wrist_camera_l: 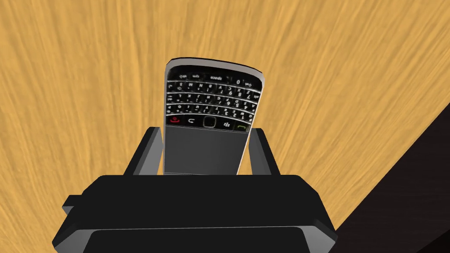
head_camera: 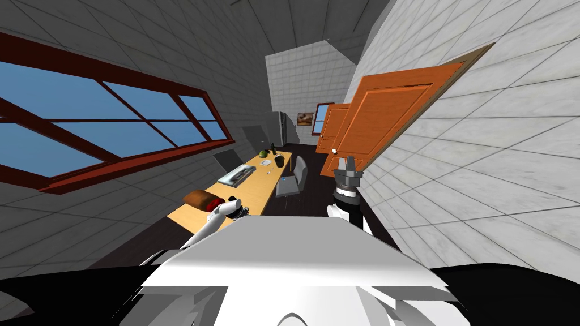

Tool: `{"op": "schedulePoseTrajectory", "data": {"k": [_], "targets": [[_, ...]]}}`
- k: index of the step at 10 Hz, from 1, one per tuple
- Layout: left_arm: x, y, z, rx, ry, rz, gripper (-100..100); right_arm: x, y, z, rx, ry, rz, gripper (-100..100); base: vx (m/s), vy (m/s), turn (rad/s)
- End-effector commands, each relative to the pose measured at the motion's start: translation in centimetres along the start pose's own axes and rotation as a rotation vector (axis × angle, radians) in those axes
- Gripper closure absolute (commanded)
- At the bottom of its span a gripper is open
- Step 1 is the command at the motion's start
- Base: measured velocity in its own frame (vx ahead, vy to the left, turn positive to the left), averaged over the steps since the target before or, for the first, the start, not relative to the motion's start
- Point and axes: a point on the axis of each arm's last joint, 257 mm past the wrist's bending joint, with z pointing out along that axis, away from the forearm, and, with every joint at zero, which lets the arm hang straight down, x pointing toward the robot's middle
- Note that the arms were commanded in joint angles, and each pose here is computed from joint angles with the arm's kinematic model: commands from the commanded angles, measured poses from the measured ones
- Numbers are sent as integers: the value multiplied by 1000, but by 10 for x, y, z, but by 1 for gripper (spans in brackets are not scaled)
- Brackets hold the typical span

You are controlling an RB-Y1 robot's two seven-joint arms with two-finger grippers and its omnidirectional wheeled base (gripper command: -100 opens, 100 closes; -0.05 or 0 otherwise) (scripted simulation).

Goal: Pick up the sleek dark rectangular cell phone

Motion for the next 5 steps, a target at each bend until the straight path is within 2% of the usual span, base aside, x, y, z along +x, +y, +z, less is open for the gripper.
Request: {"op": "schedulePoseTrajectory", "data": {"k": [1,3,4,5], "targets": [[-3,-3,-9,4,-1,4,100,0,0,0,0,0,0,0,3,-24,36],[-9,-5,-19,3,-1,10,100,0,0,0,0,0,0,0,-8,-41,32],[-8,-7,-15,5,-1,6,100,0,0,0,0,0,0,0,-4,-19,8],[-9,-7,-16,4,-1,7,0,0,0,0,0,0,0,0,0,0,0]]}}
